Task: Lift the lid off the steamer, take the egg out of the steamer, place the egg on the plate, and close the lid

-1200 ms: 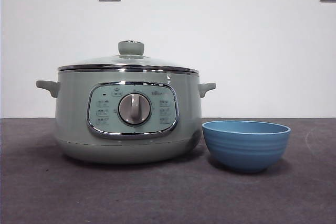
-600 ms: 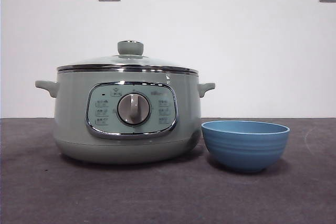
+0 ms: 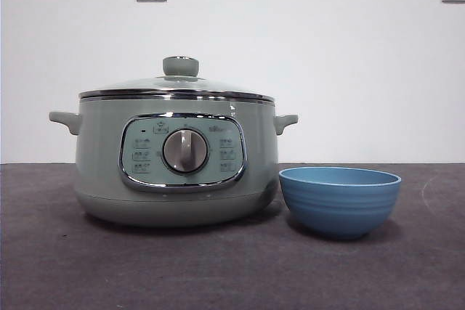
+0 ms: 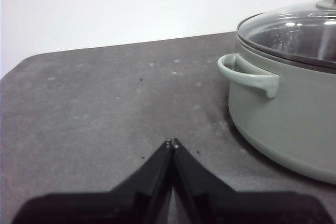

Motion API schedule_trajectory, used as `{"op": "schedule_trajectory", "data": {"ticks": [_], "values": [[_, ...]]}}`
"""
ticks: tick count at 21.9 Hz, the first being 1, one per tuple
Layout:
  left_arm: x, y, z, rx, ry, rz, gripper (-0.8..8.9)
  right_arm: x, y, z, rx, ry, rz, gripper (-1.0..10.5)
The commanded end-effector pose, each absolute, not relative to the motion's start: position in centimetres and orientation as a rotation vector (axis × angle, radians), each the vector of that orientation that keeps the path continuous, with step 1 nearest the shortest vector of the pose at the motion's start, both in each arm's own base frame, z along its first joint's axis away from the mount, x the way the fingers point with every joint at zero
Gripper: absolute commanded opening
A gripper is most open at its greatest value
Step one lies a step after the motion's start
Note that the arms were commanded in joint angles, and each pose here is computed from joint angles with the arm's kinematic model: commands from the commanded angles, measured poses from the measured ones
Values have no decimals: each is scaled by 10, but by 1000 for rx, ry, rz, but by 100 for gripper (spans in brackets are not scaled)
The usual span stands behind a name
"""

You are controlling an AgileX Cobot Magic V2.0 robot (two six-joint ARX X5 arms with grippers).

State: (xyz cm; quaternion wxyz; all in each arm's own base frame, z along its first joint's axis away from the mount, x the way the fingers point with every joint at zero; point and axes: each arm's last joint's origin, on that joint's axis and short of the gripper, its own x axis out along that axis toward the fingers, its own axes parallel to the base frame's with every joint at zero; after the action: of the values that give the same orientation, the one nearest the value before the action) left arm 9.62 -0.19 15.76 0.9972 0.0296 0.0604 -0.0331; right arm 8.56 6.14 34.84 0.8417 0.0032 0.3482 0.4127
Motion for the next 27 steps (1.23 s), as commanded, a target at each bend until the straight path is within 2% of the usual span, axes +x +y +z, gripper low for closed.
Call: {"op": "schedule_trajectory", "data": {"ticks": [1,18,21,24,27], "values": [[96,-1,149,0,161,-56,-4,86,62,348,12,735,869,1],[96,-1,147,-16,179,-51,-4,86,62,348,-1,726,875,1],[96,-1,147,-16,178,-52,-4,86,55,355,-107,572,816,1],[96,-1,147,-16,178,-52,-4,82,43,359,-70,369,764,1],[96,-1,147,-16,179,-51,-4,82,32,334,-71,249,656,1]]}}
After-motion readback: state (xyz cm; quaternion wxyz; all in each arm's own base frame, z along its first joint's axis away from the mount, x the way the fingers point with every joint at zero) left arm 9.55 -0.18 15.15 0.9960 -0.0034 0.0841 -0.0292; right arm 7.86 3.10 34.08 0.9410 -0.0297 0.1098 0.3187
